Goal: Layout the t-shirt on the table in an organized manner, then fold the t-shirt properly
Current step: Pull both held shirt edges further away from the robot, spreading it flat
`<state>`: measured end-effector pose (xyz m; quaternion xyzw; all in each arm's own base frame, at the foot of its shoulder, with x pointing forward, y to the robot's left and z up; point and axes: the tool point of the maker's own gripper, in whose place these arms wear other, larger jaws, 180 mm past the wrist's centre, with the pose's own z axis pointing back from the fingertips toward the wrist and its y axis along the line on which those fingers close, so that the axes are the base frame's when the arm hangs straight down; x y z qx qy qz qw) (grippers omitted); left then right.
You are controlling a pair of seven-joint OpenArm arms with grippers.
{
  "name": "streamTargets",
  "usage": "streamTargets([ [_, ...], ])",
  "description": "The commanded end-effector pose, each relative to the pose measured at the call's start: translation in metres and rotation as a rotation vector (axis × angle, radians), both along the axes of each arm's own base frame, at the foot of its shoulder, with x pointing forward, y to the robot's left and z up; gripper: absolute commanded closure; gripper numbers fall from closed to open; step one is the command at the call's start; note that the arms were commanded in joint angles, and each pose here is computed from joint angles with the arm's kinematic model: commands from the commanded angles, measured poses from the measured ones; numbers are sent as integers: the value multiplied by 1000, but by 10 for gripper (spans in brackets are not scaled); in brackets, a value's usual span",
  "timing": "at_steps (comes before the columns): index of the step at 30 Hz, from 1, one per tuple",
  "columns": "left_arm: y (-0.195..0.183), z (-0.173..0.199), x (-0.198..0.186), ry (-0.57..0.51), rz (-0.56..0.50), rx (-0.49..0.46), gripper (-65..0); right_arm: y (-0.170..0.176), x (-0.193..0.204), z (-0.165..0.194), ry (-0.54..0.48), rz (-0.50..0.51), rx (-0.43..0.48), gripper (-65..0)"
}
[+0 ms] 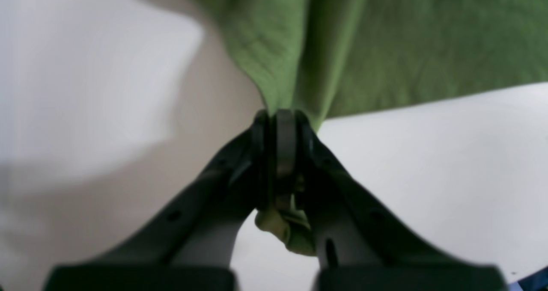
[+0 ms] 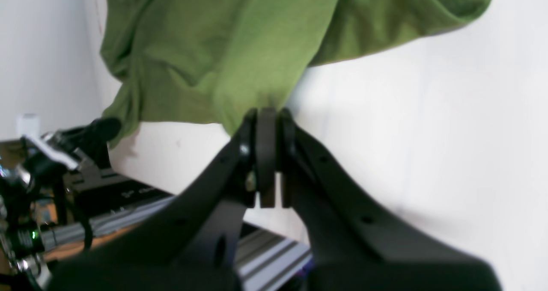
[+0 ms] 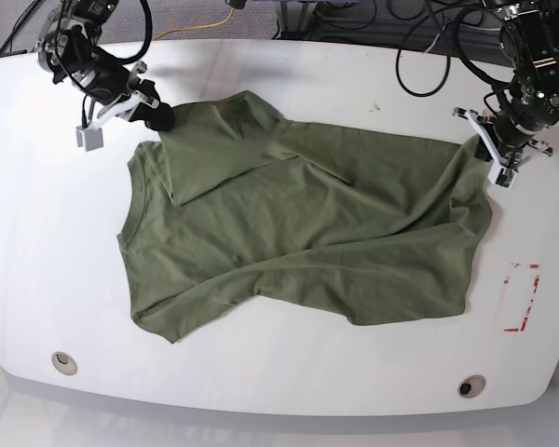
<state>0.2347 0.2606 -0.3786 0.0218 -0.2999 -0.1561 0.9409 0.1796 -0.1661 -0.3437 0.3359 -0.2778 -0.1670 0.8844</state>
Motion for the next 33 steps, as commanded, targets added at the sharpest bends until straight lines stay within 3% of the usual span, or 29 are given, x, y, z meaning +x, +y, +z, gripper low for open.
streamTargets([
  [1,1,11,0,-29,-19,22,0,-2,-11,1,15,-1,4,0],
  [18,-12,1,-47,60,-93,53,0,0,-110,-22,266,6,34,0],
  [23,-7,-3,-63,105,-110,75,0,0,-121,-22,292,10,27,0],
  [30,1,-7,-79,152,-122,97,0,-27,-128,-19,302,-57,-30,0],
  [33,4,-7,-83,168,-139,113,0,-35,-127,-17,294,-76,-47,-29],
])
